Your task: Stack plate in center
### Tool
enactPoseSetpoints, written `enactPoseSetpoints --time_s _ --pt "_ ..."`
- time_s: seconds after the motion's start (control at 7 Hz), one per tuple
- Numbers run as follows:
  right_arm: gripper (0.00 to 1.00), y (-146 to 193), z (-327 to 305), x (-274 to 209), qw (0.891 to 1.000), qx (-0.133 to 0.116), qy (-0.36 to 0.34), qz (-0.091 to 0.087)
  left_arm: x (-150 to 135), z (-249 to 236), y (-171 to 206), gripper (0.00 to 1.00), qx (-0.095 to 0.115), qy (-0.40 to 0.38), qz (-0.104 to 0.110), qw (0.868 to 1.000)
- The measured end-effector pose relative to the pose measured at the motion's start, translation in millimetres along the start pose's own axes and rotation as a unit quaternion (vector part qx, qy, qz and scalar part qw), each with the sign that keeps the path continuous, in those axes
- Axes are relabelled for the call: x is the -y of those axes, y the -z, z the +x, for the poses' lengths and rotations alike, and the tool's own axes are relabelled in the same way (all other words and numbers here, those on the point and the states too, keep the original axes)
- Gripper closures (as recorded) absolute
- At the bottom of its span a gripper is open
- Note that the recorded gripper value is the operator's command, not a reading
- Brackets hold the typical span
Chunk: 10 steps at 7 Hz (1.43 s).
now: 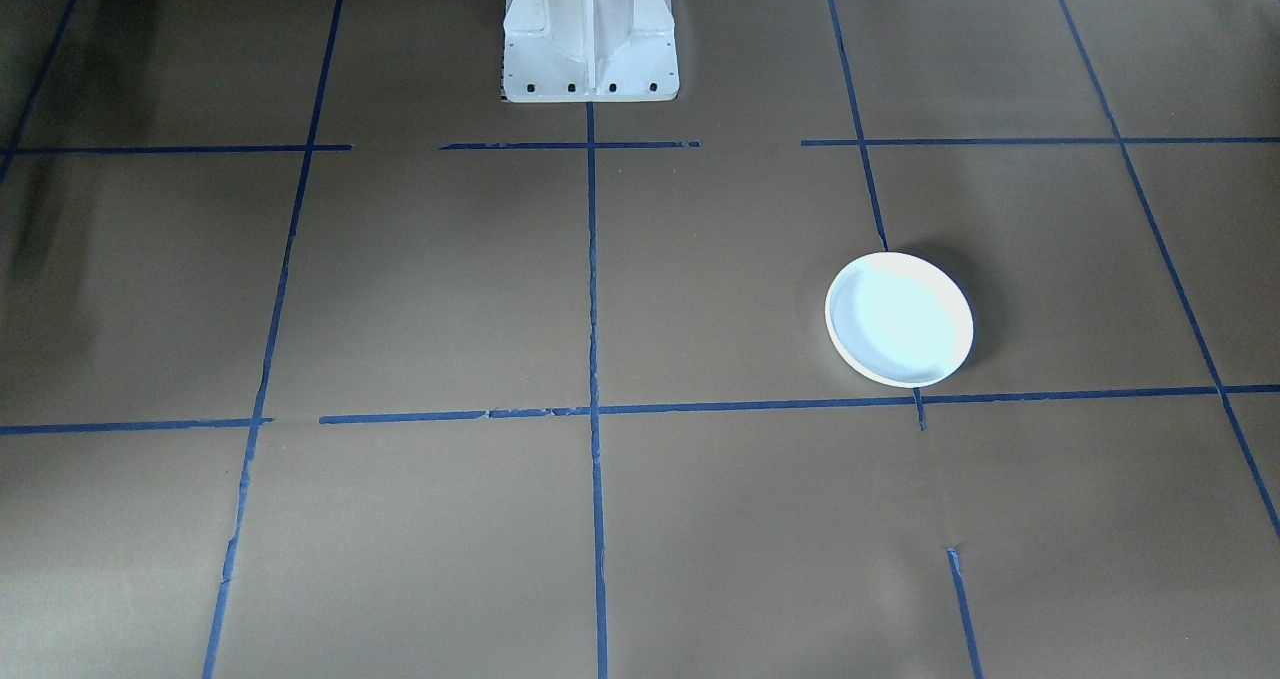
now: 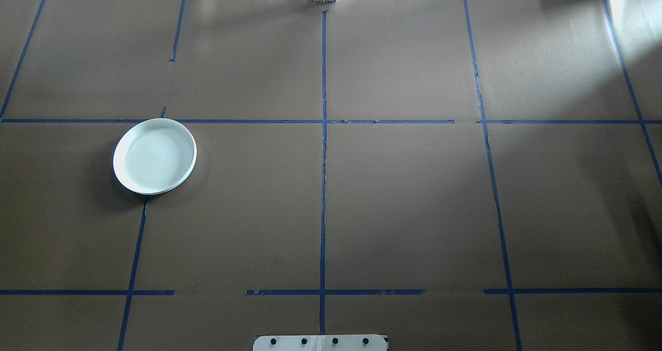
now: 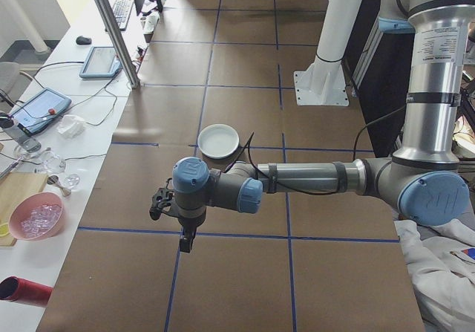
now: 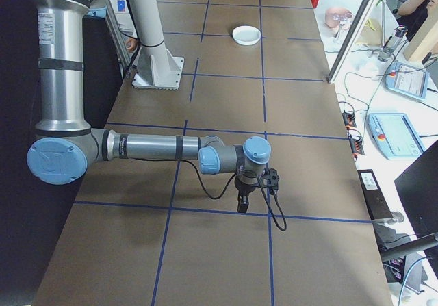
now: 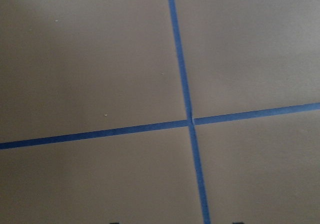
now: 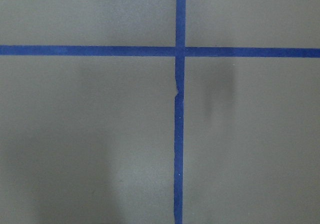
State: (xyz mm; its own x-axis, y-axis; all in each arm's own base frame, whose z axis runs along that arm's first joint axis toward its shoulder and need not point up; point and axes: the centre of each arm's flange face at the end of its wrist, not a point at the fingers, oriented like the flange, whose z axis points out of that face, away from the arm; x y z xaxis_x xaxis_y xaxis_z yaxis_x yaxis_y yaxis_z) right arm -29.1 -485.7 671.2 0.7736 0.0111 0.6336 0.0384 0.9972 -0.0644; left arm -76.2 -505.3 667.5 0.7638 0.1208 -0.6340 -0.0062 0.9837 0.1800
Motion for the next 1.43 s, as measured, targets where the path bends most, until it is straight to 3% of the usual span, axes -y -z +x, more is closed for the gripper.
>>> enactPoseSetpoints --time_s 0.57,1.43 --pt "0.0 0.1 -0.1 0.0 1.0 0.0 0.0 0.0 -15.3 -14.1 -3.5 0.0 -0.019 0.017 -0.007 1.0" --pt "0.0 0.1 -0.1 0.0 1.0 0.0 0.0 0.0 -29.3 -24.0 -15.7 0.0 -0.022 0.038 -0.024 0.999"
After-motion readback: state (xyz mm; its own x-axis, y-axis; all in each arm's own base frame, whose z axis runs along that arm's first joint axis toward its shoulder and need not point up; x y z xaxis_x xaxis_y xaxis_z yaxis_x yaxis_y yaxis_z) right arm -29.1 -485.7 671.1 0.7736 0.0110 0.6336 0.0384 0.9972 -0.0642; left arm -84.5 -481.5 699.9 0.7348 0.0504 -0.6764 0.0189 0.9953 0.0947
